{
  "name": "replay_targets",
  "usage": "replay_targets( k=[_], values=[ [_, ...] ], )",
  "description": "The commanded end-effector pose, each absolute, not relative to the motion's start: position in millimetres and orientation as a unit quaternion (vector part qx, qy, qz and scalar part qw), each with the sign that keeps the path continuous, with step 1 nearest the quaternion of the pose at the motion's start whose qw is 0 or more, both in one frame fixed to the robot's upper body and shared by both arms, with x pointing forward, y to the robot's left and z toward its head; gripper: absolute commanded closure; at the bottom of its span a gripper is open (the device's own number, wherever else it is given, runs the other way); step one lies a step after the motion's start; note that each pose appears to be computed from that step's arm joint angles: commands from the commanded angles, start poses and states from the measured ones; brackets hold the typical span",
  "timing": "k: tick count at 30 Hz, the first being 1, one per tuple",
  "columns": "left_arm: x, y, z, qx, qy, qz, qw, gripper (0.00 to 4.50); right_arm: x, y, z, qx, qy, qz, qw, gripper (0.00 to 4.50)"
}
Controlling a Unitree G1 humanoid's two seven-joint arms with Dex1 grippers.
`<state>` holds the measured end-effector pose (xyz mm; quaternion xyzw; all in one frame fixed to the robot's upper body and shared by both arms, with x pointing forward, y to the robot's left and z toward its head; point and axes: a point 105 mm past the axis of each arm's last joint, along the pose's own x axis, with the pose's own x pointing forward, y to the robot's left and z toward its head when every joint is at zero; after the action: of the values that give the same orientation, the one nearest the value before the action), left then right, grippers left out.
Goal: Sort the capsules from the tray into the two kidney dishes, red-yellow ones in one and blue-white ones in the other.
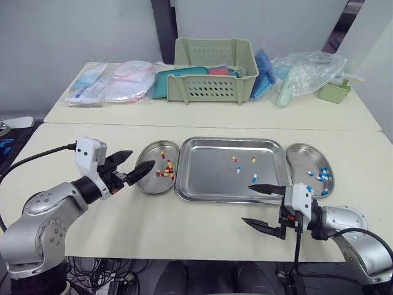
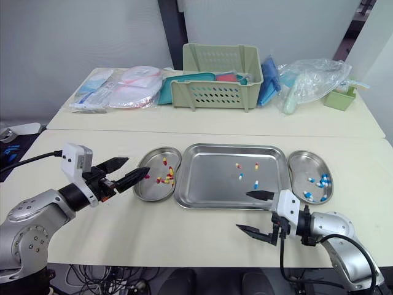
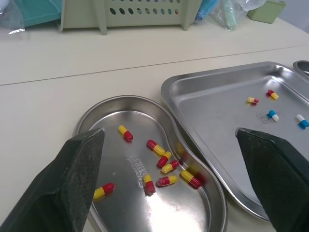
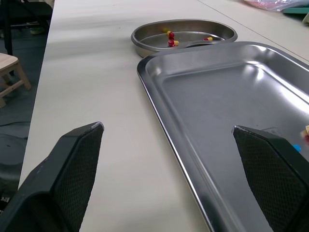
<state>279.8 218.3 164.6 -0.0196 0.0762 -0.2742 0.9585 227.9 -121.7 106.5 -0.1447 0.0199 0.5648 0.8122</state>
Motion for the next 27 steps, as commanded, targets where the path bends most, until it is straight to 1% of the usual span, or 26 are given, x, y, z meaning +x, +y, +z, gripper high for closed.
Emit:
replay_targets(
  k=[1, 4, 8, 11, 16, 18, 21, 27],
  values=[
    [275, 228, 179, -0.002, 0.042, -0.261, 0.964, 0.14, 229, -127, 119, -0.163, -0.005, 0.548, 0.821, 0.0],
    [270, 253, 177, 0.01, 0.036, -0.219, 0.975, 0.14, 233, -142, 126, -0.174, -0.006, 0.517, 0.838, 0.0],
    [254, 293, 162, 0.029, 0.051, -0.154, 0.986, 0.14, 234, -174, 136, -0.184, 0.011, 0.471, 0.863, 0.0],
    [238, 327, 148, 0.044, 0.066, -0.094, 0.992, 0.14, 236, -209, 145, -0.192, 0.034, 0.42, 0.887, 0.0],
    [213, 361, 120, 0.065, 0.104, -0.044, 0.991, 0.06, 229, -264, 147, -0.217, 0.08, 0.354, 0.906, 0.0],
    [204, 368, 109, 0.063, 0.117, -0.037, 0.99, 0.06, 225, -283, 144, -0.227, 0.105, 0.333, 0.909, 0.0],
    [190, 379, 94, 0.061, 0.134, -0.018, 0.989, 0.06, 213, -310, 134, -0.218, 0.15, 0.297, 0.917, 0.0],
    [181, 378, 84, 0.067, 0.137, -0.019, 0.988, 0.06, 209, -327, 127, -0.218, 0.161, 0.265, 0.925, 0.0]
  ],
)
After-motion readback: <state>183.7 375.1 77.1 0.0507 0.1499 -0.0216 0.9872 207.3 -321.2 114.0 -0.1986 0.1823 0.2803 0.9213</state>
